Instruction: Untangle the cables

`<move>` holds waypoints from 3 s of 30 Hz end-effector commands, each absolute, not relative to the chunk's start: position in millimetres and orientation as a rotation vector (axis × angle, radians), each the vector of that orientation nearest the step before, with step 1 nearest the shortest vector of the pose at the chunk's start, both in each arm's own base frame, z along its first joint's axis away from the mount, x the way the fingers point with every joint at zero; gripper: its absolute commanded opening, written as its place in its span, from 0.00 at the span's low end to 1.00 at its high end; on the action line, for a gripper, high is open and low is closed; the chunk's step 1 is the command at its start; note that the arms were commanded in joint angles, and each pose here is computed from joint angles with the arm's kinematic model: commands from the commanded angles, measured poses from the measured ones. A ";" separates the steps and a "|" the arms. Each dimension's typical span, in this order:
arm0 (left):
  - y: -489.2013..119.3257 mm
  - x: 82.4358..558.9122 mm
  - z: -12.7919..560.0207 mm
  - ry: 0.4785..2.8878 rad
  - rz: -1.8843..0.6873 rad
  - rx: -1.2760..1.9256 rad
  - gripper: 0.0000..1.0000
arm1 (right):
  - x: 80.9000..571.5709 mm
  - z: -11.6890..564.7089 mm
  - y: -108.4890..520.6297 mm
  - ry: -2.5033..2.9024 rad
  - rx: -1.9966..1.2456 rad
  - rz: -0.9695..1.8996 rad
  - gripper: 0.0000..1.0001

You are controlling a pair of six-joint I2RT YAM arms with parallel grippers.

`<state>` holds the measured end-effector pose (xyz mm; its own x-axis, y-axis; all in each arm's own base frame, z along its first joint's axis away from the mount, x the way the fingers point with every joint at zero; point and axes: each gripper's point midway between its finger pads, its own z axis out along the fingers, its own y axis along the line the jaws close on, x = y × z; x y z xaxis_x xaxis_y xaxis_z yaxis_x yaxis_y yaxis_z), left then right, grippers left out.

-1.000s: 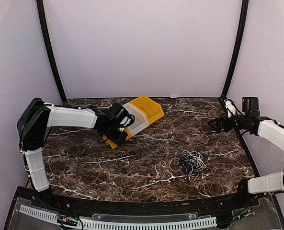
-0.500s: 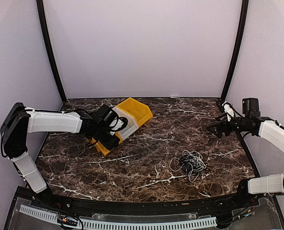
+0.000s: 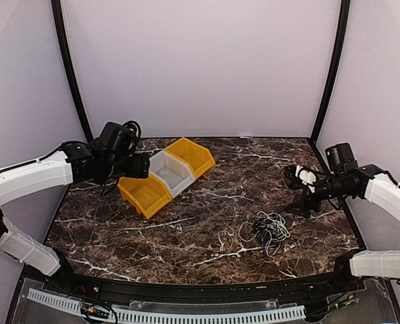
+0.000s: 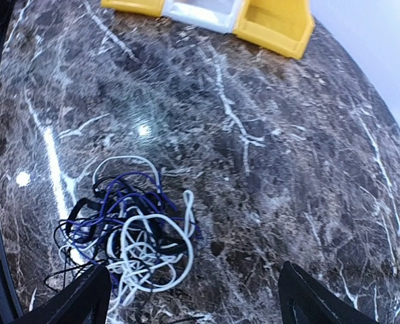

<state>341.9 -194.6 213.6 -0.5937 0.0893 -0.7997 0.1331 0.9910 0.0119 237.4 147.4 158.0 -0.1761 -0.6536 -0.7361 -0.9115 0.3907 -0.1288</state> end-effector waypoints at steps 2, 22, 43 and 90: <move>-134.5 325.6 164.2 2.331 -0.065 -0.279 0.87 | 211.3 110.9 160.5 1.979 -1.601 0.359 0.89; -153.0 353.1 78.4 2.514 -0.074 -0.305 0.64 | 201.7 96.2 172.8 1.991 -1.626 0.373 0.87; -231.9 425.4 89.2 2.330 -0.256 0.227 0.41 | 202.3 81.5 180.0 2.020 -1.702 0.420 0.86; -449.2 189.6 62.4 2.432 -1.137 0.973 0.41 | 177.1 95.7 229.1 1.706 -1.969 0.327 0.87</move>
<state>215.7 -441.1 73.5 -0.6999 0.4049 -0.5883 0.7079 0.5028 -0.4961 179.7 221.7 114.6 0.1411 -0.8267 -0.5446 -0.9778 -0.0304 -0.2073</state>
